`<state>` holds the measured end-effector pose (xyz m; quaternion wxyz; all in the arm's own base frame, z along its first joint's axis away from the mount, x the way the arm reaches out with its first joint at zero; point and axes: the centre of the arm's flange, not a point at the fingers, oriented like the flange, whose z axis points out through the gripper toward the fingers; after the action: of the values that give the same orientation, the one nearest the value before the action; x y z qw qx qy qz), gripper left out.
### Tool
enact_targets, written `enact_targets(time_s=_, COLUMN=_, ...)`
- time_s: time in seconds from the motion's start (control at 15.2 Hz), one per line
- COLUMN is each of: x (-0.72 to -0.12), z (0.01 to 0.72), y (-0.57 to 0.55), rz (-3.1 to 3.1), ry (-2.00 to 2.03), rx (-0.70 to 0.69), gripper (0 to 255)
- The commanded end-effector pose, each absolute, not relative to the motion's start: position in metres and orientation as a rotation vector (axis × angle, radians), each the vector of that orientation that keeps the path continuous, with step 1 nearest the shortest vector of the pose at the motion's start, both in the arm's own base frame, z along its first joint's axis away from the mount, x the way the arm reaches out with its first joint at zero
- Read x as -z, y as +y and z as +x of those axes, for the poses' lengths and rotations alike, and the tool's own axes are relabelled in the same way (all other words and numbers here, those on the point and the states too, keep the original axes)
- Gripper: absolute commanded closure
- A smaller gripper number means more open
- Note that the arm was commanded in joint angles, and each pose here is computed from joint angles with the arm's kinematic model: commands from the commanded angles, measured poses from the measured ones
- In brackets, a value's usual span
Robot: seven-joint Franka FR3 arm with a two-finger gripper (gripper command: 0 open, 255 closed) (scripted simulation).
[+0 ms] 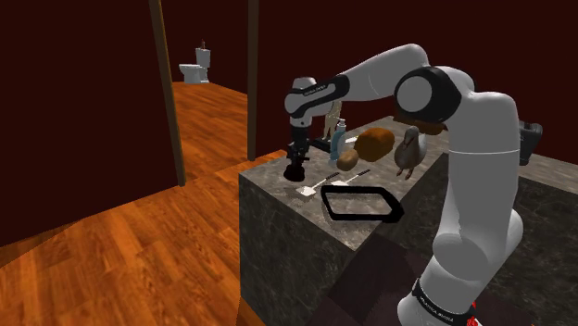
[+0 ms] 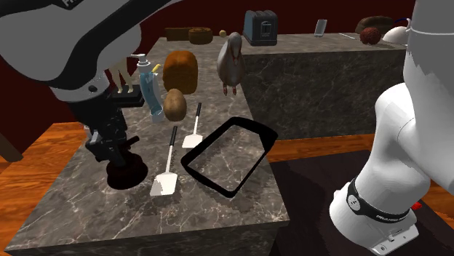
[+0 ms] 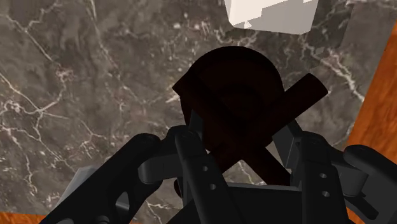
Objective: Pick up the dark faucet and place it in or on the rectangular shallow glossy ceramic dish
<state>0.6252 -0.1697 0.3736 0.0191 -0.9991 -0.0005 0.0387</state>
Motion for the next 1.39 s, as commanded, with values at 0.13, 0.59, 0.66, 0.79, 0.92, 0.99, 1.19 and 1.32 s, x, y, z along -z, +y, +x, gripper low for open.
enact_targets(time_s=0.13, x=-0.395, z=0.625, y=-0.169, rz=-3.101, ry=-0.002, rx=-0.120, gripper=255)
enact_targets(time_s=0.59, x=-0.432, z=0.625, y=-0.169, rz=-3.101, ry=-0.002, rx=-0.120, gripper=255)
enact_targets(time_s=0.66, x=-0.437, z=0.625, y=-0.169, rz=-3.101, ry=-0.002, rx=-0.120, gripper=255)
enact_targets(time_s=0.79, x=-0.439, z=0.612, y=-0.172, rz=-3.101, ry=-0.002, rx=-0.120, gripper=255)
enact_targets(time_s=0.92, x=-0.442, z=0.586, y=-0.177, rz=-3.101, ry=-0.002, rx=-0.120, gripper=255)
enact_targets(time_s=0.99, x=-0.444, z=0.574, y=-0.179, rz=-3.101, ry=-0.002, rx=-0.120, gripper=255)
enact_targets(time_s=1.19, x=-0.448, z=0.535, y=-0.187, rz=-3.101, ry=-0.002, rx=-0.120, gripper=255)
enact_targets(time_s=1.32, x=-0.452, z=0.509, y=-0.192, rz=-3.101, ry=-0.002, rx=-0.120, gripper=255)
